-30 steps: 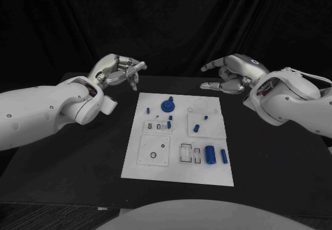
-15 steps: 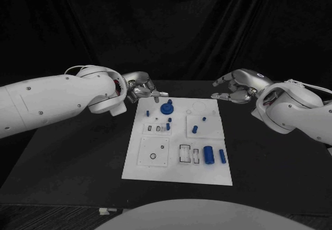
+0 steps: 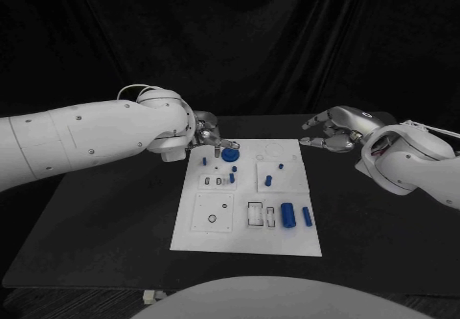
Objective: Assemble the parts on the task board
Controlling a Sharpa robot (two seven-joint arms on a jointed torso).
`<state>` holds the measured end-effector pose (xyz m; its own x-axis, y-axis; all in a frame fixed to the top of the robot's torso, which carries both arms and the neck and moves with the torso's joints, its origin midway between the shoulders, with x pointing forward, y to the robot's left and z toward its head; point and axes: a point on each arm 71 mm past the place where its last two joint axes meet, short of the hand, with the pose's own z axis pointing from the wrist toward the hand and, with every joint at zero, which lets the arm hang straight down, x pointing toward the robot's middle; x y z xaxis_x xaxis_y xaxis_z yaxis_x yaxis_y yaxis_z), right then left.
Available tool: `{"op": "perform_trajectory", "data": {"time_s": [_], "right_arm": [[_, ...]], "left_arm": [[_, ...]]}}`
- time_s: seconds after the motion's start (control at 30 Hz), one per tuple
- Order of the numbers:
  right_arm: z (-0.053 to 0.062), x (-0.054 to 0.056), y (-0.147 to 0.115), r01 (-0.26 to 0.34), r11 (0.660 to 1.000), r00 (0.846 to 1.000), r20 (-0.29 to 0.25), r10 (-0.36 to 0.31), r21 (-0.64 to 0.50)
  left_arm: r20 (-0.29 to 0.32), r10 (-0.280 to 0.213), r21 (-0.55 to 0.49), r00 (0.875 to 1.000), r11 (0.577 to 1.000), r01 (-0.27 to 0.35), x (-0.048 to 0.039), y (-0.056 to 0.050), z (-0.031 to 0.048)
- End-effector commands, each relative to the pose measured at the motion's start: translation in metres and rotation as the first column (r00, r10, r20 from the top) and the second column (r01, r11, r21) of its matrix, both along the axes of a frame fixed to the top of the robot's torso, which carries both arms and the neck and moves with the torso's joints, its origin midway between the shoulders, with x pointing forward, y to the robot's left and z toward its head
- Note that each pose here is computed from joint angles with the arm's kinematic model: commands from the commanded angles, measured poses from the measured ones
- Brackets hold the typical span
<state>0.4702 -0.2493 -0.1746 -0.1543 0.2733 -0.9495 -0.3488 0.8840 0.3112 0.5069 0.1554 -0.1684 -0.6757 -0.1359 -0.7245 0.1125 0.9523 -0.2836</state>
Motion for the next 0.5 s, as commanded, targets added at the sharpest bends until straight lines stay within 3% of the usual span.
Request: {"op": "perform_trajectory", "data": {"time_s": [0.03, 0.2, 0.5], "right_arm": [[0.000, -0.004, 0.001, 0.005, 1.000, 1.000, 0.010, -0.005, 0.015], [0.000, -0.010, 0.003, -0.011, 0.999, 1.000, 0.020, 0.010, 0.034], [-0.003, -0.013, 0.003, -0.016, 0.999, 1.000, 0.012, 0.016, 0.035]], "left_arm": [[-0.053, 0.003, 0.101, 0.999, 0.995, 0.002, -0.0011, -0.003, -0.0039], [-0.069, -0.011, 0.115, 0.998, 0.993, 0.019, -0.0010, -0.011, -0.0085], [-0.090, -0.013, 0.123, 0.996, 0.992, 0.024, -0.0008, -0.020, -0.0207]]}}
